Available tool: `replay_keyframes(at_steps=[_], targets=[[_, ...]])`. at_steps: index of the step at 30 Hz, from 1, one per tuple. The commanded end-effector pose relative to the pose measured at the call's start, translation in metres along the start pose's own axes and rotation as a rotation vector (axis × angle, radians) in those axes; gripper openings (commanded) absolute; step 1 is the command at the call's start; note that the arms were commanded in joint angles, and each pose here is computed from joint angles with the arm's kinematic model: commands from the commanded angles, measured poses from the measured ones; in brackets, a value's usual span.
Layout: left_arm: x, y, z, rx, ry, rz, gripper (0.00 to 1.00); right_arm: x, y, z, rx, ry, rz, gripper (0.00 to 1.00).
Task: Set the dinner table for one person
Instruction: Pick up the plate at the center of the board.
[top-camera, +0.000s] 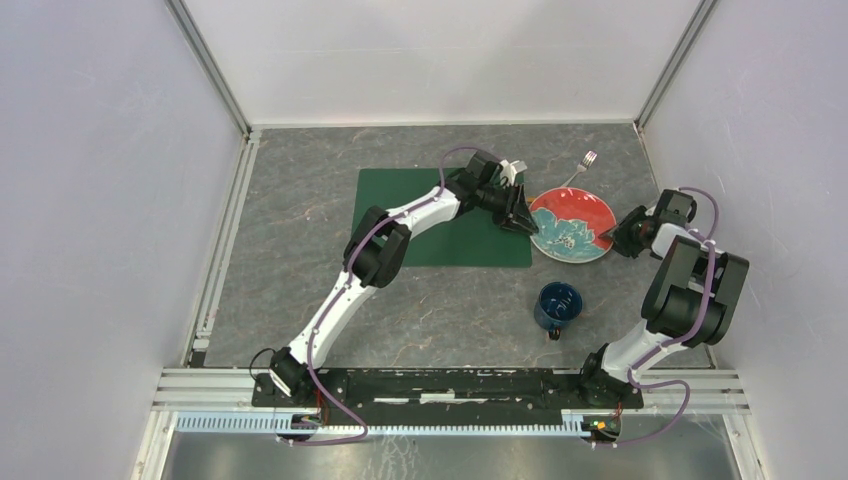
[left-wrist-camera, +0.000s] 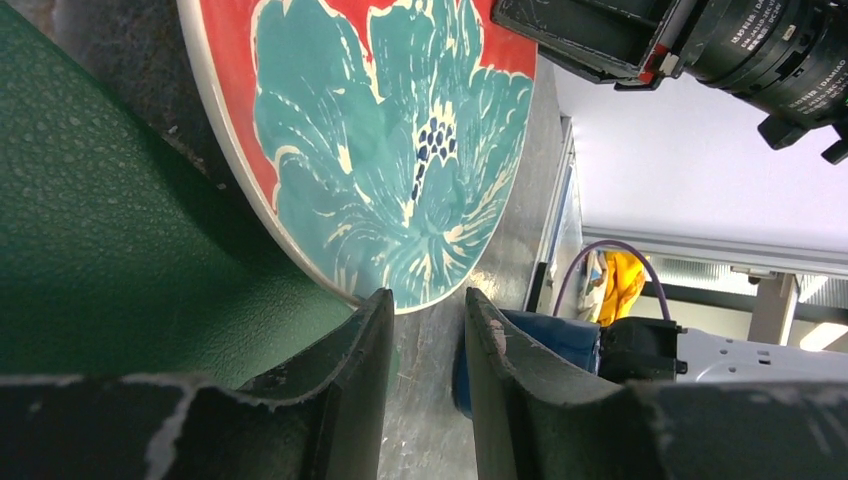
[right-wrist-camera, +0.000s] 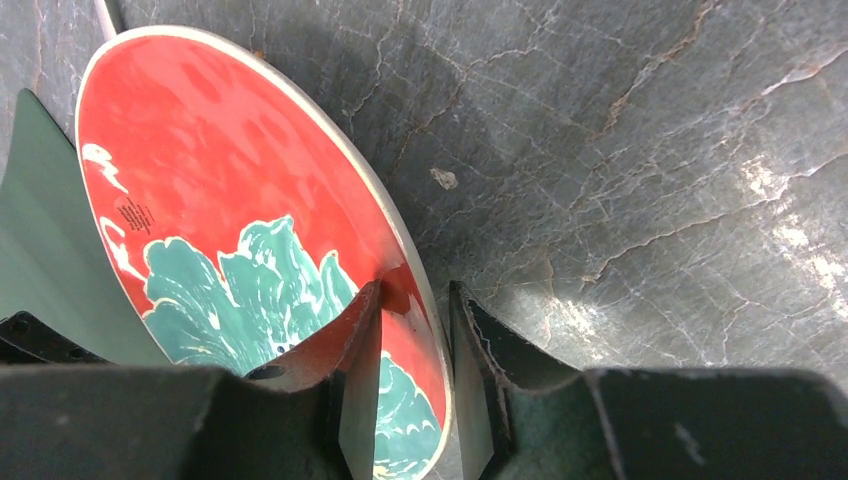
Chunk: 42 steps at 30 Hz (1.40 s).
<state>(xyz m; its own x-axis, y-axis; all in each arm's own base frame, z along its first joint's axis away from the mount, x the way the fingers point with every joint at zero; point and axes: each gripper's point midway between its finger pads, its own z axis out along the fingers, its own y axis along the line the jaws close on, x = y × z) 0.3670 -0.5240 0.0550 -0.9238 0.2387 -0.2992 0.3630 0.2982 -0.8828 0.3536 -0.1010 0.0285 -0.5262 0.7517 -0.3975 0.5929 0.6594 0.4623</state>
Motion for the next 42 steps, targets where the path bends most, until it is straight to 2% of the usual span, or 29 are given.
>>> replay_keyframes(at_steps=[1,15,29,35,42], targets=[[-0.007,0.011,-0.019,-0.115,-0.018,0.037,0.41,-0.027,-0.006,-0.009,0.042,-0.087,0.003,0.22],[-0.019,0.032,-0.042,-0.19,-0.061,0.003,0.41,-0.029,-0.004,-0.01,0.033,-0.087,0.012,0.11],[-0.034,0.02,-0.038,-0.14,-0.11,-0.011,0.41,-0.021,-0.006,-0.002,0.024,-0.048,0.017,0.09],[-0.043,0.0,-0.037,-0.117,-0.145,0.013,0.42,-0.014,-0.009,-0.001,0.027,-0.037,0.021,0.07],[-0.042,-0.005,-0.024,-0.097,-0.15,0.01,0.42,-0.011,-0.007,-0.004,0.011,-0.033,0.019,0.08]])
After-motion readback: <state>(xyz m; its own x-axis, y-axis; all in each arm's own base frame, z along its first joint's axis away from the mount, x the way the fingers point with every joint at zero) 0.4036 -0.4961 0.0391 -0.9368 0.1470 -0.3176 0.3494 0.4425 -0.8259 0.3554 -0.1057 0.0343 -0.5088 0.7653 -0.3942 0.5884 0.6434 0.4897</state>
